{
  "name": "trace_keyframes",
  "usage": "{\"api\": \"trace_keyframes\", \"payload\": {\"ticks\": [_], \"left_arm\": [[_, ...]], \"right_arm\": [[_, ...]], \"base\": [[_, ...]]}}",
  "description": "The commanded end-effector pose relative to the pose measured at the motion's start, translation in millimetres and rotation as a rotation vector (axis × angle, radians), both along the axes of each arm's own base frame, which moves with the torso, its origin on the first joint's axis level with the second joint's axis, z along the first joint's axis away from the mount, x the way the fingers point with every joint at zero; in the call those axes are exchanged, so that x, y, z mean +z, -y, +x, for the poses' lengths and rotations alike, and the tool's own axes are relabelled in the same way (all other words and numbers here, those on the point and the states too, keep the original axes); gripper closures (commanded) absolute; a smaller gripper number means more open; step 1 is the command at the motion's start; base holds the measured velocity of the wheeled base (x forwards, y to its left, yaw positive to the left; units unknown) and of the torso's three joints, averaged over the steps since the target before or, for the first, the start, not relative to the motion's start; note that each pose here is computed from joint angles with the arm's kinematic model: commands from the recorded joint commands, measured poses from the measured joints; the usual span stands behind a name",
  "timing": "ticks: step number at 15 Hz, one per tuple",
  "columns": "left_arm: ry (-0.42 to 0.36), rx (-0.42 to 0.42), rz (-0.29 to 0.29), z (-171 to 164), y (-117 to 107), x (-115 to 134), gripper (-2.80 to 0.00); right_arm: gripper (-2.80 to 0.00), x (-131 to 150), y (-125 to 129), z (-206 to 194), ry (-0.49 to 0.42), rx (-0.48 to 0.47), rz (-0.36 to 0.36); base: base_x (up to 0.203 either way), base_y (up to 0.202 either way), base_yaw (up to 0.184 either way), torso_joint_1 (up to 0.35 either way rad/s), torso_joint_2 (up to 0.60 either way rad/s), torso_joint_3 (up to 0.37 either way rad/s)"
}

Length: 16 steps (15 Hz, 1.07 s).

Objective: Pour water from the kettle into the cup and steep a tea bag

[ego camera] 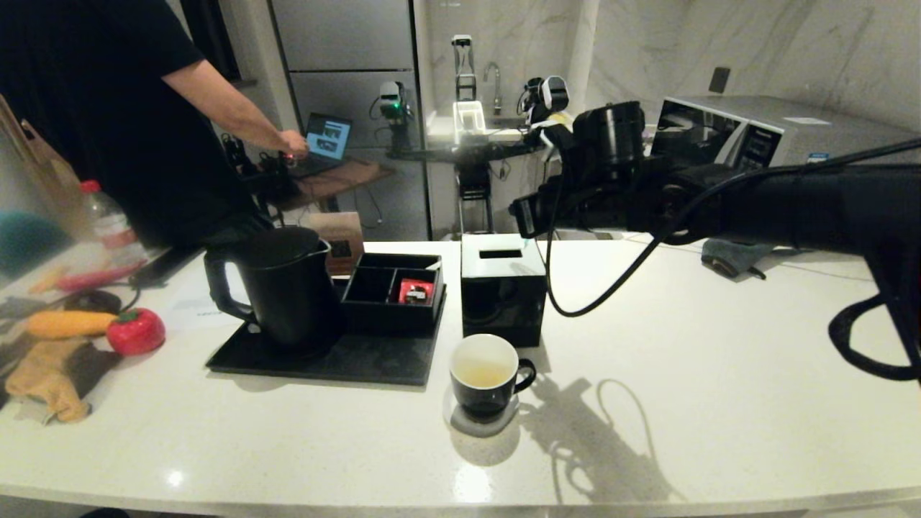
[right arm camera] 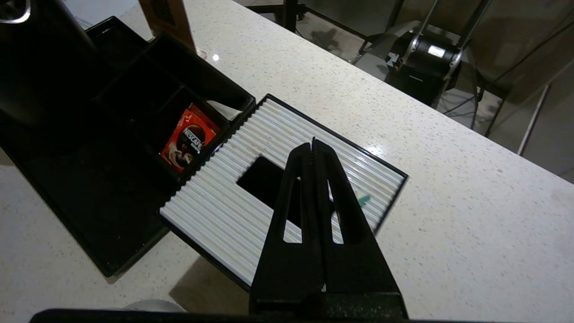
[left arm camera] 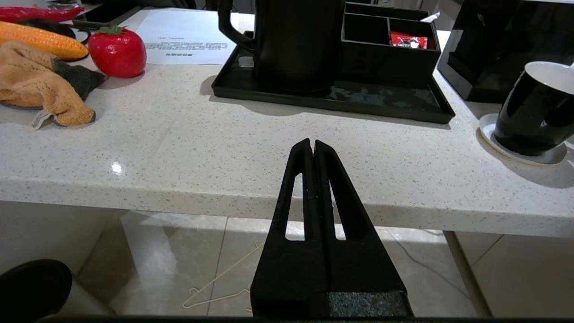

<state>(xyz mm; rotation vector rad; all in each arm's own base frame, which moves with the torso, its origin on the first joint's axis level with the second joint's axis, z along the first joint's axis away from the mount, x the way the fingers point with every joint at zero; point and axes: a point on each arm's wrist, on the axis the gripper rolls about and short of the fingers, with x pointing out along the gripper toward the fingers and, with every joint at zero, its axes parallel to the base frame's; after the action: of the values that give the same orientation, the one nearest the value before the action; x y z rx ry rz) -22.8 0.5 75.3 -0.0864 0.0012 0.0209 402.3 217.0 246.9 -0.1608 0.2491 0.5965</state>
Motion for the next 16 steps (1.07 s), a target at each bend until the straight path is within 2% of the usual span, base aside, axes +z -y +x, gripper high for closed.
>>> {"api": "trace_keyframes", "payload": {"ticks": [1, 6, 9, 16], "left_arm": [[0.001, 0.001, -0.001, 0, 0, 0, 0.00], [0.001, 0.001, -0.001, 0, 0, 0, 0.00], [0.001, 0.001, -0.001, 0, 0, 0, 0.00], [0.001, 0.001, -0.001, 0, 0, 0, 0.00]], "right_arm": [[0.00, 17, 13, -13, 0.019, -0.012, 0.010], [0.00, 18, 46, -24, -0.016, -0.070, -0.007], [0.00, 8, 58, -24, -0.035, -0.097, -0.017], [0.00, -41, 46, 9, -0.055, -0.108, -0.029]], "base": [[0.000, 0.000, 0.000, 0.000, 0.00, 0.000], [0.000, 0.000, 0.000, 0.000, 0.00, 0.000], [0.000, 0.000, 0.000, 0.000, 0.00, 0.000], [0.000, 0.000, 0.000, 0.000, 0.00, 0.000]]}}
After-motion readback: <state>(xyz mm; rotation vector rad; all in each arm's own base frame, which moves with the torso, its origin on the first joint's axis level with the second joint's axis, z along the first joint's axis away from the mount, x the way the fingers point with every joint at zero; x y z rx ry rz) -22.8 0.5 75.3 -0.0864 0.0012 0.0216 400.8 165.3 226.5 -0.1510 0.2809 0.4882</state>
